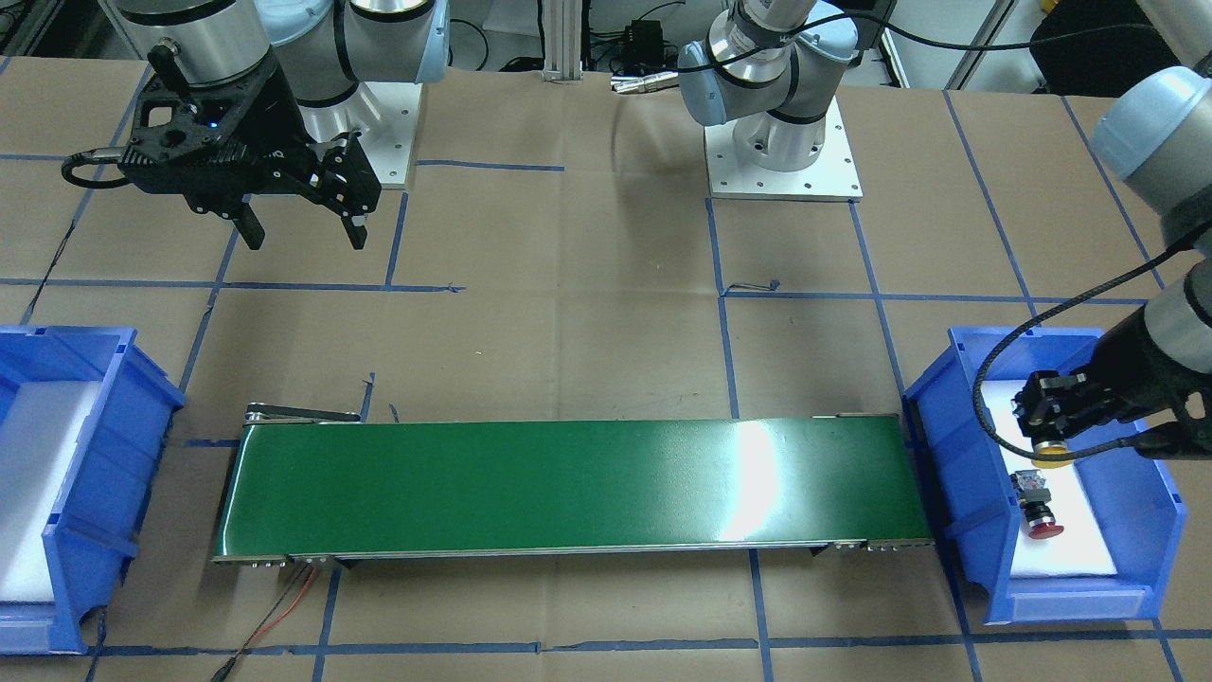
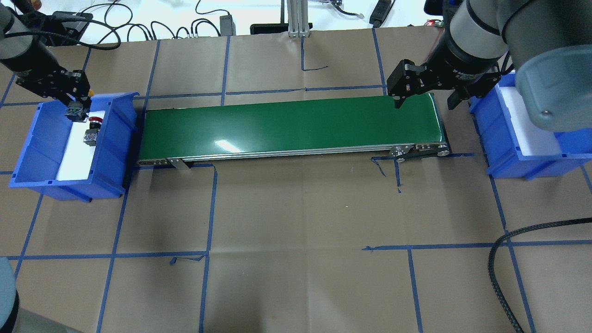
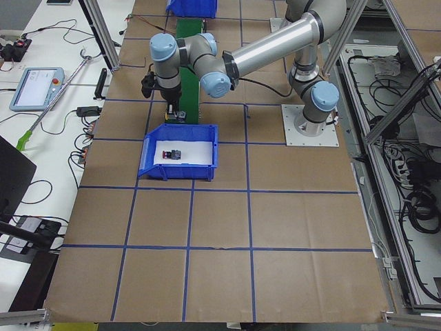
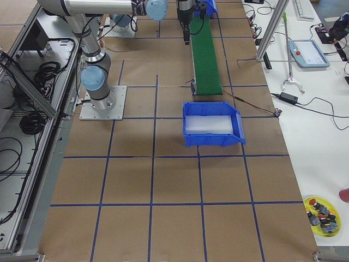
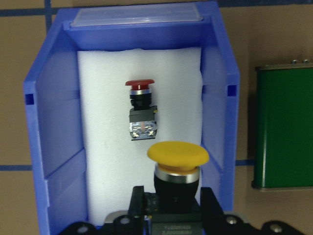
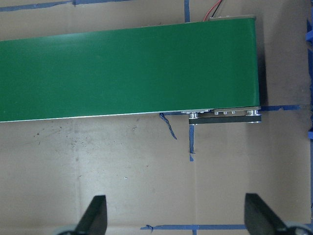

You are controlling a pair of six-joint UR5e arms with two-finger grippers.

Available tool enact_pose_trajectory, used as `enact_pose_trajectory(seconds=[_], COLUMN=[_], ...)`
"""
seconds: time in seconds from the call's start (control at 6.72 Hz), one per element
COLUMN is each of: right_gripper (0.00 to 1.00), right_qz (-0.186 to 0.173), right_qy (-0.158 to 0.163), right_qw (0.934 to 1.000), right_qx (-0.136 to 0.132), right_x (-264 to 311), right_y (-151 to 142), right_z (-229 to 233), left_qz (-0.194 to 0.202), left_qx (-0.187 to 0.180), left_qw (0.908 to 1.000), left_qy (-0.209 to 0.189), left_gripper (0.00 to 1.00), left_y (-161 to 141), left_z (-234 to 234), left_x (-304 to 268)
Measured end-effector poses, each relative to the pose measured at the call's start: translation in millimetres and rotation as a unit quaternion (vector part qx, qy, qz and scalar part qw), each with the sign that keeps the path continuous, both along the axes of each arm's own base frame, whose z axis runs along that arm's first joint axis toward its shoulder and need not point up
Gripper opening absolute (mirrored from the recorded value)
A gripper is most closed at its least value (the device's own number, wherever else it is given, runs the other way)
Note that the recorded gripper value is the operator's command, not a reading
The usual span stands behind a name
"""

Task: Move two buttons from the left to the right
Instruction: 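Lift the yellow button and lower it onto the conveyor belt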

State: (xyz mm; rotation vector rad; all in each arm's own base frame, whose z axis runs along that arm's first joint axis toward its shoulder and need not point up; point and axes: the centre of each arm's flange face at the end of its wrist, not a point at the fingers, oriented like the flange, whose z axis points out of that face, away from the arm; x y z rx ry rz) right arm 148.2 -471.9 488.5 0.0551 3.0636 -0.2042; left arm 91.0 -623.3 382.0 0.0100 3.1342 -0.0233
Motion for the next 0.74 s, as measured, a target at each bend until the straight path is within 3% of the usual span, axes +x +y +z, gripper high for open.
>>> enact_pose_trajectory(seconds=[0.45,0.74], right_gripper=[1.0,1.0], right_qz=[0.0,0.0], right_qy=[0.0,0.0], right_qw=[1.0,1.0], right_qx=[0.0,0.0], right_x=[0,0], right_y=[0,0], right_z=[0,0], left_qz=[0.029,0.034], left_qx=[0.026,0.041], left_qw=[0.9992,0.9985], left_qy=[0.009,0.008], left_gripper=[0.05,0.05], left_y=[-15,-18], left_z=[-40,-69], left_x=[-116,-153])
